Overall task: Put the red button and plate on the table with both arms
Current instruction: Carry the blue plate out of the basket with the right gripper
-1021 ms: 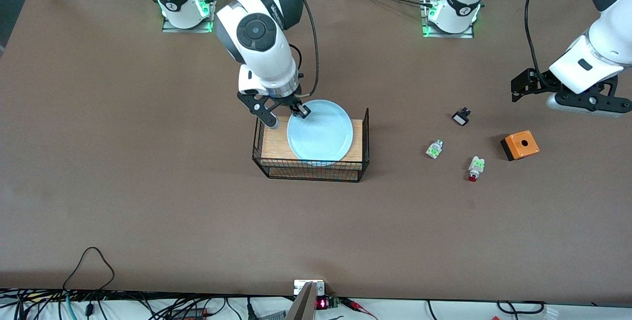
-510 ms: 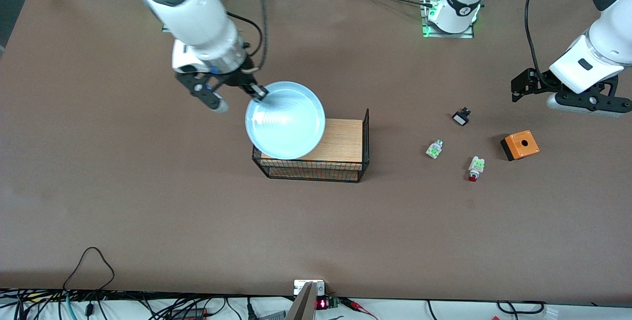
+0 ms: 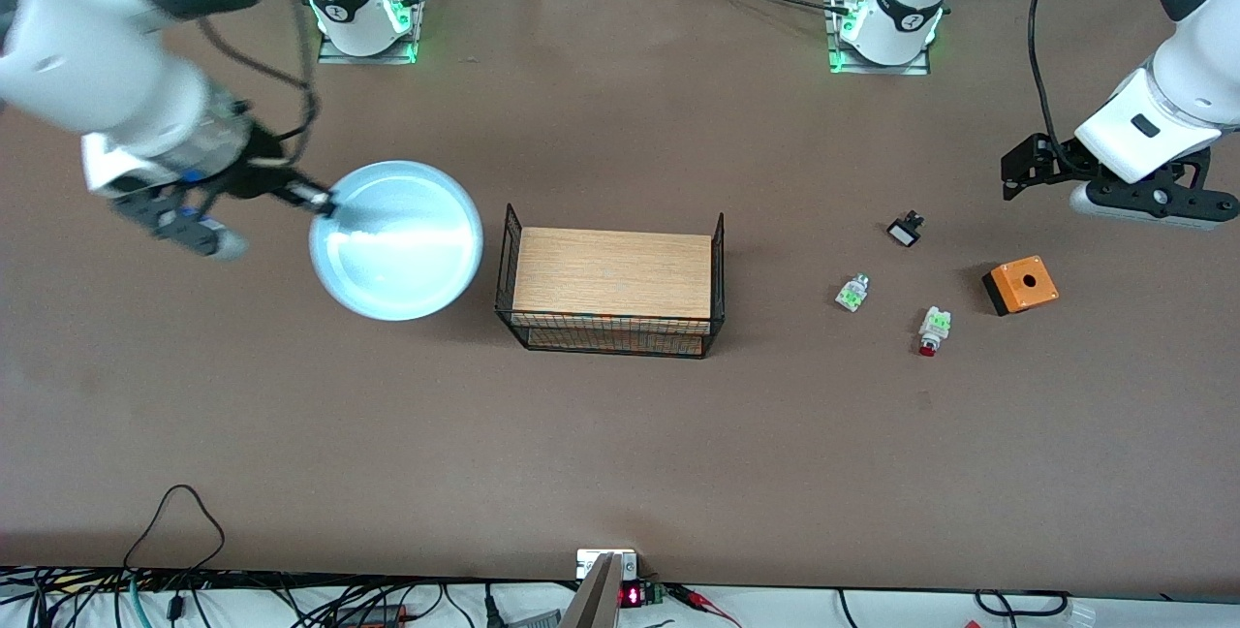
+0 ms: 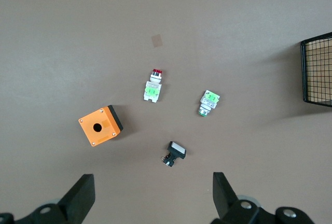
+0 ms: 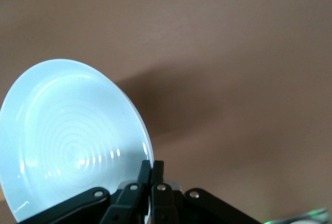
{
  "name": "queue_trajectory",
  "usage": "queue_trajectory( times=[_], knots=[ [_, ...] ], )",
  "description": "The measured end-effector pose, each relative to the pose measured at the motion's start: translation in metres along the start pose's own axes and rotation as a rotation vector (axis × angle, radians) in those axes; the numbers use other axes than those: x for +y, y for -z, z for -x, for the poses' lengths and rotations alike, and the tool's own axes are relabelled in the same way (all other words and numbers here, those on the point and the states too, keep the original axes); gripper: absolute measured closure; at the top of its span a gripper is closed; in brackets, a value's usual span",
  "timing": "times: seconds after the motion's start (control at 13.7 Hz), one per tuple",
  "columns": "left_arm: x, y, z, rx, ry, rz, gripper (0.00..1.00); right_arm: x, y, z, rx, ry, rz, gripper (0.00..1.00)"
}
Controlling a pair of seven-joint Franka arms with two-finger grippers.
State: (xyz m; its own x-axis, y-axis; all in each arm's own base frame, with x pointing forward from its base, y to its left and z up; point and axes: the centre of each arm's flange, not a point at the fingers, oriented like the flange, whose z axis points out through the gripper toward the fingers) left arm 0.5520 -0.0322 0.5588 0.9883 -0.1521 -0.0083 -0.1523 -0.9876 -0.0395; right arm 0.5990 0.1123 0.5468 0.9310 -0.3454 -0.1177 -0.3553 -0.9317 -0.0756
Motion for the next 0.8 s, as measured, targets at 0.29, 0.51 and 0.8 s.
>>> queue_trajectory(
  times=[0.29, 0.51, 0.8],
  knots=[
    [0.003, 0.0, 0.0, 0.0, -0.005, 0.0, 0.0, 0.087, -0.04, -0.041, -0.052, 0.107, 0.045, 0.97],
    [0.003, 0.0, 0.0, 0.0, -0.005, 0.0, 0.0, 0.104, -0.091, -0.044, -0.073, 0.154, 0.074, 0.97],
    [0.003, 0.0, 0.0, 0.001, -0.005, 0.0, 0.0, 0.146, -0.184, -0.041, -0.033, 0.241, 0.066, 0.97]
  ],
)
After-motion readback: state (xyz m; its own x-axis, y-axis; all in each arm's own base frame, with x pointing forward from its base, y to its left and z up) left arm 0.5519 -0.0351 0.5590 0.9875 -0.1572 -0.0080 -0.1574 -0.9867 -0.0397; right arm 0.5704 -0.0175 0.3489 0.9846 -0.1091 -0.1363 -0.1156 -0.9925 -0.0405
